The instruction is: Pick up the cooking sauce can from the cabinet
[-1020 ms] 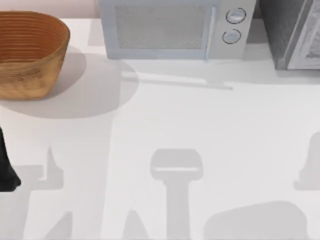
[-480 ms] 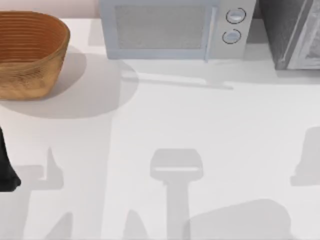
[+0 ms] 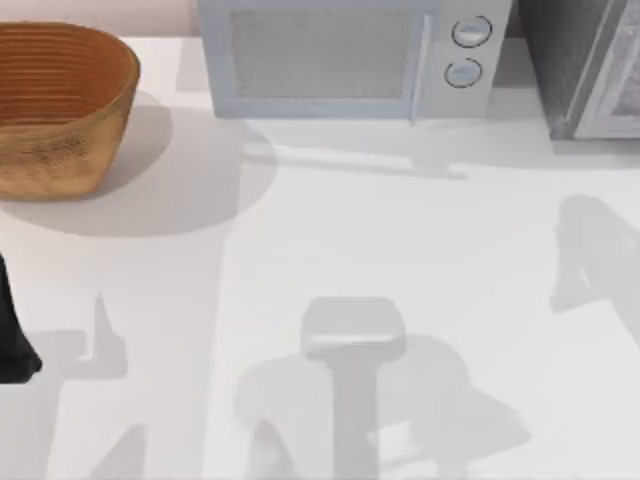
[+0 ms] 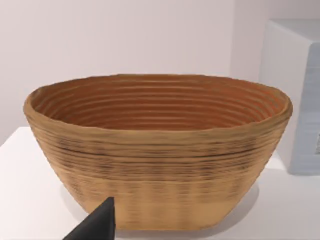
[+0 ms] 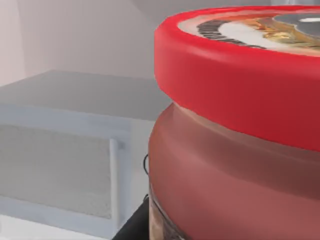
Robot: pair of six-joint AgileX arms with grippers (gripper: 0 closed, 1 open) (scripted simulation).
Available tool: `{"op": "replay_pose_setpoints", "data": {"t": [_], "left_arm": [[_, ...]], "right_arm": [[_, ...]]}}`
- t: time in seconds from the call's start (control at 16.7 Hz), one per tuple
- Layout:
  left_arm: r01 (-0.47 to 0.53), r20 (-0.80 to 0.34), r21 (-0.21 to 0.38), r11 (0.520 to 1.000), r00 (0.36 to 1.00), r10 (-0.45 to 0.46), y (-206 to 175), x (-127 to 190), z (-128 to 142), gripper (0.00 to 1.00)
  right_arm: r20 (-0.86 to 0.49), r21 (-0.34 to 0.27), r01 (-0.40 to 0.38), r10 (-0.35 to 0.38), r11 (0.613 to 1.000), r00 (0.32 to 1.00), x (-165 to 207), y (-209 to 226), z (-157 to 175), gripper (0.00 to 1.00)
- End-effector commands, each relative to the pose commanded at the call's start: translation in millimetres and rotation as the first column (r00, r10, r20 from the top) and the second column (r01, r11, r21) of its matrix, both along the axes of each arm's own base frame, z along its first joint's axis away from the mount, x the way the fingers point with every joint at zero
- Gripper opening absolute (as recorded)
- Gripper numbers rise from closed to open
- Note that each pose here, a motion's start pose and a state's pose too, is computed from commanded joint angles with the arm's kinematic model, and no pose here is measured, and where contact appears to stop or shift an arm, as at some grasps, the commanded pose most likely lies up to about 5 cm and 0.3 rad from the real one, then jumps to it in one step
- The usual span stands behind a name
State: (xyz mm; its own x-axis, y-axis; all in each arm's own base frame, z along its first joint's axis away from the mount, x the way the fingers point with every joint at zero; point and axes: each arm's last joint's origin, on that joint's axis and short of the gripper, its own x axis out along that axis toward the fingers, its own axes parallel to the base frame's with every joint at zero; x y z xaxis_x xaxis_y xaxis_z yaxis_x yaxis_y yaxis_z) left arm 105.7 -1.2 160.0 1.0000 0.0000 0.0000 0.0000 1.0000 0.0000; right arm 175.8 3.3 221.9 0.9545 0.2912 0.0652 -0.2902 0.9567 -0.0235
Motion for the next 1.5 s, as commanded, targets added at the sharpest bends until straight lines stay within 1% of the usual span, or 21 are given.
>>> {"op": "replay_pose_setpoints", "data": {"t": [0.12,0.3,0.54,0.78,0.9,1.02,1.38,1.5], "left_arm": [[0.0,0.0,0.0,1.0,1.0,0.0,0,0,0,1.0],[0.0,0.0,0.0,1.0,1.0,0.0,0,0,0,1.0],[0.0,0.0,0.0,1.0,1.0,0.0,0,0,0,1.0],[0.0,0.0,0.0,1.0,1.0,0.0,0,0,0,1.0],[0.0,0.0,0.0,1.0,1.0,0.0,0,0,0,1.0],[0.0,0.0,0.0,1.0,1.0,0.0,0,0,0,1.0],[0.0,0.0,0.0,1.0,1.0,0.0,0,0,0,1.0],[0.0,0.0,0.0,1.0,1.0,0.0,0,0,0,1.0]], "right_arm": [[-0.017,-0.004,-0.073,0.073,0.997,0.997,30,-1,-3,0.0],[-0.048,-0.004,-0.184,0.184,0.983,0.982,75,-3,-23,0.0],[-0.077,0.005,-0.316,0.315,0.949,0.946,123,-8,-70,0.0],[-0.081,0.009,-0.409,0.408,0.913,0.909,148,-11,-116,0.0],[-0.075,0.006,-0.437,0.436,0.9,0.897,153,-12,-130,0.0],[-0.07,0.003,-0.45,0.449,0.893,0.891,156,-13,-137,0.0],[-0.074,0.006,-0.455,0.454,0.89,0.888,156,-10,-138,0.0],[-0.066,0.0,-0.456,0.455,0.89,0.888,164,-5,-140,0.0]]}}
